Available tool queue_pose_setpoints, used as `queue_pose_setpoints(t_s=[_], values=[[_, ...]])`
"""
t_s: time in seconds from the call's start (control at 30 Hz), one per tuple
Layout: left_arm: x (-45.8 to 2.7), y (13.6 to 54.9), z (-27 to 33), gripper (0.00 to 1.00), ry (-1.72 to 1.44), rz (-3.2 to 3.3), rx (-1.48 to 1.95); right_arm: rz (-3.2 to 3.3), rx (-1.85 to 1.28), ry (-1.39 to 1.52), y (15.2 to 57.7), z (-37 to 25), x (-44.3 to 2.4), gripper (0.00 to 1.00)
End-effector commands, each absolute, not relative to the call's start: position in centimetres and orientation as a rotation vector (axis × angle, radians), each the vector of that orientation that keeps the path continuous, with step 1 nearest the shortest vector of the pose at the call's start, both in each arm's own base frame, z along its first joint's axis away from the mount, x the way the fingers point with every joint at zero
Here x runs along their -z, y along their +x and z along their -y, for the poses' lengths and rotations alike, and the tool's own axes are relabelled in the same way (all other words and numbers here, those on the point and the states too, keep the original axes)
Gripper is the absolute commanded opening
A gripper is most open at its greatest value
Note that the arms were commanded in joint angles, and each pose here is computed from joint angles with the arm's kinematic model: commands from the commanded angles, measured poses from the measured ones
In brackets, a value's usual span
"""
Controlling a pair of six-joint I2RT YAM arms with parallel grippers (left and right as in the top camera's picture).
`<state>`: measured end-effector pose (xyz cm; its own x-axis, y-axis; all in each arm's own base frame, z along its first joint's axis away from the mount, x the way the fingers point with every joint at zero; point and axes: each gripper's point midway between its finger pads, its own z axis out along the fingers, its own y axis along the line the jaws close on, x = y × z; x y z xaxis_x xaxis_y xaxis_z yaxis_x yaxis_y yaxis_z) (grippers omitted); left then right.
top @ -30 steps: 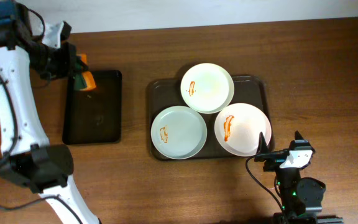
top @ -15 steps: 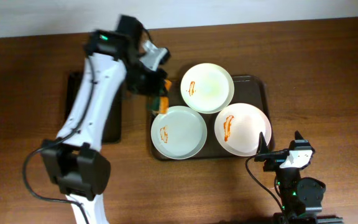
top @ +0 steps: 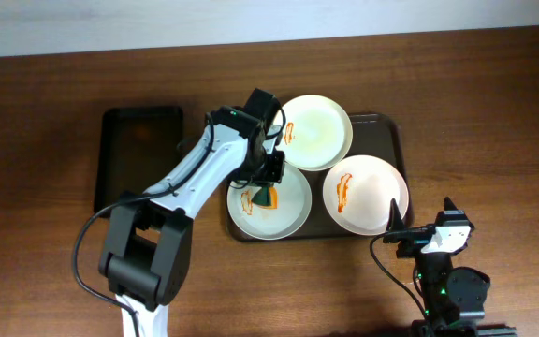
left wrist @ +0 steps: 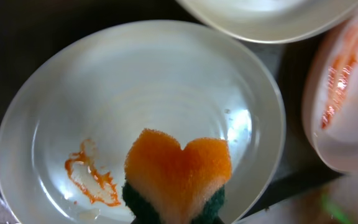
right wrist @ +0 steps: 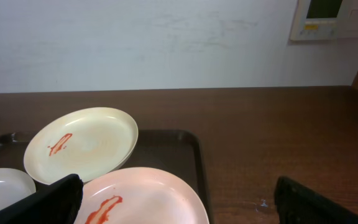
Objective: Clean dirty plates on tray and stack at the side
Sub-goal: 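Move the sponge with the left gripper onto the lower-left plate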
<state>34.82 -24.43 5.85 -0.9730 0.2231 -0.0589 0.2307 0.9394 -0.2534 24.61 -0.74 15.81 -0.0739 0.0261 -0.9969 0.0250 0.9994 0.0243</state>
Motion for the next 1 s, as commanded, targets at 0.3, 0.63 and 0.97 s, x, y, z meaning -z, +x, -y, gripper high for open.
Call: queue_pose_setpoints(t_s=[0.3, 0.63, 0.97], values=[[-4.5, 32.1, 27.1, 0.62, 0.18, -3.122, 0.395, -1.65, 0.001, 0.041, 24.6, 0.7, -15.5, 0.98], [-19.2, 34.2, 16.9, 0.58, -0.1, -3.037, 0.293, -1.65, 0.0, 0.041, 24.6, 0.7, -15.5, 0.98], [-14.4, 30.0, 14.0, 1.0, 0.175, -3.174, -0.05, -1.65, 0.001, 0.041, 24.6, 0.7, -15.5, 0.98]])
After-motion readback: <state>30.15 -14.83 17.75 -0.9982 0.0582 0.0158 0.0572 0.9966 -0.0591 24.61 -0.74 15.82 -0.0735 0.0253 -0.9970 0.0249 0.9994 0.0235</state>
